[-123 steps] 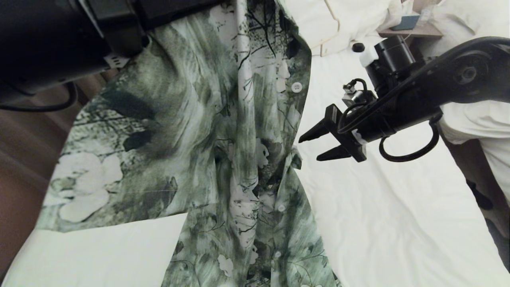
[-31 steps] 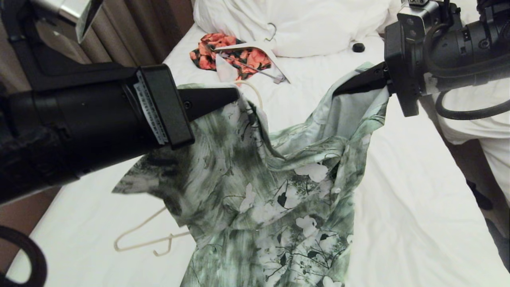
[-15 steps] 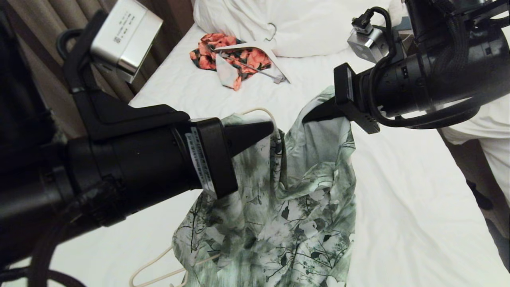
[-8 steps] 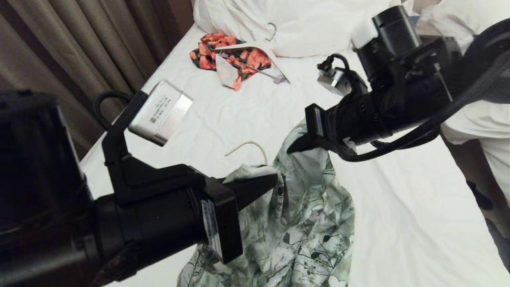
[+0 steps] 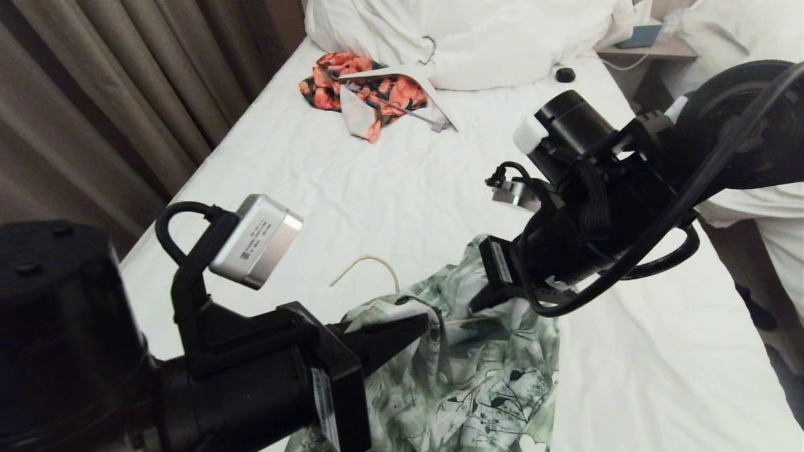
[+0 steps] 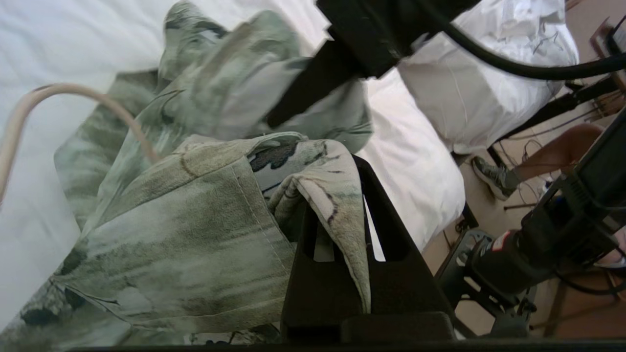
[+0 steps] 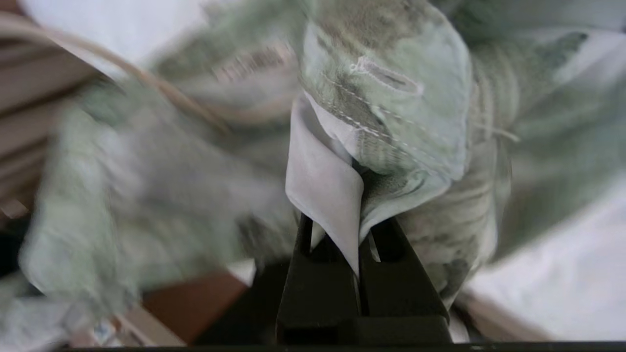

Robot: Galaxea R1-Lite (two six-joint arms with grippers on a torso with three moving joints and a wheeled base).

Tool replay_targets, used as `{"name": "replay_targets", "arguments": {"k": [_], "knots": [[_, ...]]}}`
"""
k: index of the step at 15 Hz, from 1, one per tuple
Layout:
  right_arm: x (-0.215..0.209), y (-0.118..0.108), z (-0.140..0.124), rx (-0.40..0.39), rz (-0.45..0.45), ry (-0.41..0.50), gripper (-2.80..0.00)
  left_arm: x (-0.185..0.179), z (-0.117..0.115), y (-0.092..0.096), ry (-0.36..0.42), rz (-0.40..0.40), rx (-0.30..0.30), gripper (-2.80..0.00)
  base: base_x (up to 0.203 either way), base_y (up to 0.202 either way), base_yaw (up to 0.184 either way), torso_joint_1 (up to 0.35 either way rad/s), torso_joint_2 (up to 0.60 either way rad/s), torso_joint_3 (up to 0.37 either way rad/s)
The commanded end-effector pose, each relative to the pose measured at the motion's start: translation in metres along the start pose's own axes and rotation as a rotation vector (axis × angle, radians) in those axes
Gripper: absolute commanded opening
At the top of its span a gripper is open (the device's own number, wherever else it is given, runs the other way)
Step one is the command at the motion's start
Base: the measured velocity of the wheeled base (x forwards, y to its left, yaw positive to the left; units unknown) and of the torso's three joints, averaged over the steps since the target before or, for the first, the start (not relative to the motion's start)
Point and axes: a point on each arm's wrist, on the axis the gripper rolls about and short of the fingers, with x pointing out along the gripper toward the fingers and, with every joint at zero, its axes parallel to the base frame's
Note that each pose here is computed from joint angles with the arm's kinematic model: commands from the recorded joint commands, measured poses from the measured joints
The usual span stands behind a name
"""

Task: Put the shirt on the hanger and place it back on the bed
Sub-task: Hook the other side of the shirt onto the hanger

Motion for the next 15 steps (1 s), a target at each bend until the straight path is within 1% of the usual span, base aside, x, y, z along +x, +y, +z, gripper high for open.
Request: {"name": "replay_targets", "arguments": {"k": [1,2,4,5,6,7,10,11,12,15], "knots": [[-0.001,-0.002,-0.004,0.012,-0.024,0.036,-2.8,0.004,-0.005,0.001,0.018,0.001,-0.001,-2.8,0.0,0.0,0.0,0.0,0.0,0.0],[-0.002,-0.004,-0.007,0.018,-0.052,0.052,-2.8,0.007,-0.005,0.0,0.012,-0.001,-0.002,-2.8,0.0,0.0,0.0,0.0,0.0,0.0],[-0.01,-0.006,-0.012,0.019,-0.115,0.052,-2.8,0.015,-0.004,-0.001,-0.002,-0.013,-0.001,-2.8,0.0,0.0,0.0,0.0,0.0,0.0],[-0.015,-0.008,-0.015,0.014,-0.13,0.059,-2.8,0.019,-0.004,-0.002,-0.002,-0.032,-0.001,-2.8,0.0,0.0,0.0,0.0,0.0,0.0],[-0.02,-0.01,-0.018,0.003,-0.138,0.07,-0.98,0.021,-0.006,-0.002,0.008,-0.039,-0.002,-2.8,0.0,0.0,0.0,0.0,0.0,0.0],[-0.021,-0.01,-0.02,-0.006,-0.144,0.083,0.0,0.023,-0.008,-0.001,0.015,-0.035,-0.003,-2.8,0.0,0.0,0.0,0.0,0.0,0.0],[-0.023,-0.013,-0.024,-0.006,-0.168,0.124,0.0,0.029,-0.004,-0.003,0.005,-0.039,-0.003,-2.8,0.0,0.0,0.0,0.0,0.0,0.0],[-0.025,-0.014,-0.027,-0.017,-0.185,0.139,0.0,0.032,-0.001,-0.004,0.001,-0.04,-0.003,-2.8,0.0,0.0,0.0,0.0,0.0,0.0],[-0.031,-0.015,-0.029,-0.022,-0.203,0.136,0.0,0.034,0.0,-0.005,-0.001,-0.041,-0.003,-2.8,0.0,0.0,0.0,0.0,0.0,0.0],[-0.065,-0.028,-0.029,-0.01,-0.206,0.05,0.0,0.035,-0.001,-0.004,0.003,-0.038,-0.005,-2.8,0.0,0.0,0.0,0.0,0.0,0.0]]}}
